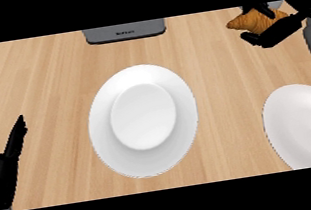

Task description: Pick the croissant from the plate and place it in the plate

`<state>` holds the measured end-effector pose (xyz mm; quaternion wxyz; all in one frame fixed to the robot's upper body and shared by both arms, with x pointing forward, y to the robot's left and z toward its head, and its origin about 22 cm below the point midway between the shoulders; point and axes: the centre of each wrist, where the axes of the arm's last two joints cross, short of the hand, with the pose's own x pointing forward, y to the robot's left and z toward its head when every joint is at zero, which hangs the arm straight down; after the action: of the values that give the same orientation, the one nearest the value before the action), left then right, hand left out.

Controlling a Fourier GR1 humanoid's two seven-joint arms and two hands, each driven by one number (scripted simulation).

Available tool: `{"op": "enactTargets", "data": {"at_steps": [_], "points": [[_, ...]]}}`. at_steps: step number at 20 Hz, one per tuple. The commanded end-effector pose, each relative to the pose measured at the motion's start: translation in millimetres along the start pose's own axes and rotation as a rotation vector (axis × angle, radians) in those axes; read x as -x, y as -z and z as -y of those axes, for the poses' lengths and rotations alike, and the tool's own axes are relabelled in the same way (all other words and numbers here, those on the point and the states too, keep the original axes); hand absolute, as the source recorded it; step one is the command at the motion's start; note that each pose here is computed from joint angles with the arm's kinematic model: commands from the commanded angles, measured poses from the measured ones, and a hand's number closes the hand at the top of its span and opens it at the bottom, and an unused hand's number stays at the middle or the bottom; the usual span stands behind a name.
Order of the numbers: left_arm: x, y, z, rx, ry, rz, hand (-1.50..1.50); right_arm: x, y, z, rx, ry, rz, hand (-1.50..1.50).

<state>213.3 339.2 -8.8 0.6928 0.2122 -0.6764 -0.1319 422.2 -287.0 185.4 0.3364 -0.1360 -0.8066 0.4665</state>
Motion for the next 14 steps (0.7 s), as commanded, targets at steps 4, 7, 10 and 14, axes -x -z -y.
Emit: {"op": "enactTargets", "data": {"at_steps": [4, 7, 10, 14], "points": [[-5, 1, 8, -0.005, 0.004, -0.021, 0.00, -68, 45, -32, -0.050, 0.116, 0.077, 1.50], [-6, 0, 1, 0.004, 0.009, -0.025, 0.00, -100, 50, -46, -0.071, 0.153, 0.083, 1.50], [-12, 6, -4, -0.008, 0.012, 0.008, 0.00, -128, 72, -70, -0.108, 0.169, 0.048, 1.50], [-9, 9, 8, 0.005, -0.009, 0.007, 0.00, -151, 104, -108, -0.212, 0.143, 0.007, 1.50]]}}
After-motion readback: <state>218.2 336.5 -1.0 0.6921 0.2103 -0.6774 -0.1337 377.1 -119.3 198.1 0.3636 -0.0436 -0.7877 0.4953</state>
